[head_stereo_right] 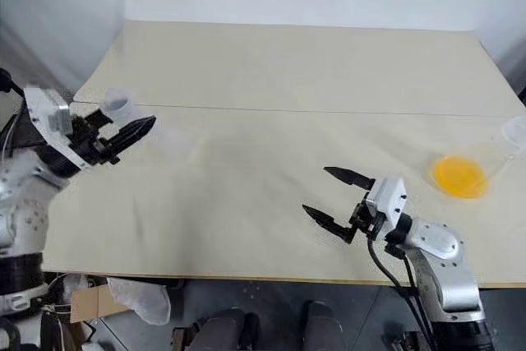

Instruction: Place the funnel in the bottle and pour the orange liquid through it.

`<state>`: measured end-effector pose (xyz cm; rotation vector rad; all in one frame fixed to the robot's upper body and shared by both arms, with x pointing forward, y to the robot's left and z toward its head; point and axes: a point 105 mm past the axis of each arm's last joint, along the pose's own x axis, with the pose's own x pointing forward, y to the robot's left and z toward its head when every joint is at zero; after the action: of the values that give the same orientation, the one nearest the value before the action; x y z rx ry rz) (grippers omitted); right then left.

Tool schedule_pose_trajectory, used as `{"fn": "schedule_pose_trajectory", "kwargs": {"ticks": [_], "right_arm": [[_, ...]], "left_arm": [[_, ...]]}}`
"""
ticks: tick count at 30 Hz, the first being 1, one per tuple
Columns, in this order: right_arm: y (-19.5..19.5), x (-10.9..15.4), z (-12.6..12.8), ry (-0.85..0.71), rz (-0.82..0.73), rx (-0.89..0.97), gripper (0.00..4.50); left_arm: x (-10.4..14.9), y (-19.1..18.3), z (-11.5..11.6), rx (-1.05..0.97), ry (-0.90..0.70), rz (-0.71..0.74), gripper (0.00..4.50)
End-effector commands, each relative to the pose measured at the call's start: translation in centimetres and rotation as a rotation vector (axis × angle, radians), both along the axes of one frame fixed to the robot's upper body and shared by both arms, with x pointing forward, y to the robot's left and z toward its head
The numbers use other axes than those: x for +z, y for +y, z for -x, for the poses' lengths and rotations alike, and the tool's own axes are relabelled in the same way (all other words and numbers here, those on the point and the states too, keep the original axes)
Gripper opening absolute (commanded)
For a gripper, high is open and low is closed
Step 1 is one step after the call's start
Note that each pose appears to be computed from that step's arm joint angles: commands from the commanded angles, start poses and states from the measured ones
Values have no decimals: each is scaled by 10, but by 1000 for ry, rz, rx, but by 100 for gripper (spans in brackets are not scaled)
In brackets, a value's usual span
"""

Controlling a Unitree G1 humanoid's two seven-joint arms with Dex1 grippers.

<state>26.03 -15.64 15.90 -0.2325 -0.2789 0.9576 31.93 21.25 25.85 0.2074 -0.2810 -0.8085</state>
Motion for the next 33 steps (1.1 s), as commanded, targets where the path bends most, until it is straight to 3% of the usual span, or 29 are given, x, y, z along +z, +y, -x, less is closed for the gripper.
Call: {"fn": "schedule_pose_trajectory", "kwargs": {"ticks": [1, 5, 12, 17, 26, 29, 33], "right_arm": [[-14, 14, 10, -54, 4, -63, 450], [-42, 11, 26, -40, 31, -195, 450], [-62, 9, 51, -48, 47, -360, 450], [-58, 6, 67, -41, 24, -425, 450], [-53, 6, 78, -41, 3, -482, 450], [-50, 4, 75, -40, -2, -473, 450], [-45, 6, 66, -49, -9, -436, 450]], "left_arm": [[12, -48, 13, -266, -1, -79, 245], [3, -117, 6, -548, 33, -39, 245], [-32, -187, -30, -610, 55, -13, 245], [-50, -212, -44, -618, 63, -56, 245], [-66, -219, -57, -588, 79, -176, 245], [-61, -220, -54, -612, 67, -168, 347], [-44, -212, -47, -668, 41, -73, 448]]}}
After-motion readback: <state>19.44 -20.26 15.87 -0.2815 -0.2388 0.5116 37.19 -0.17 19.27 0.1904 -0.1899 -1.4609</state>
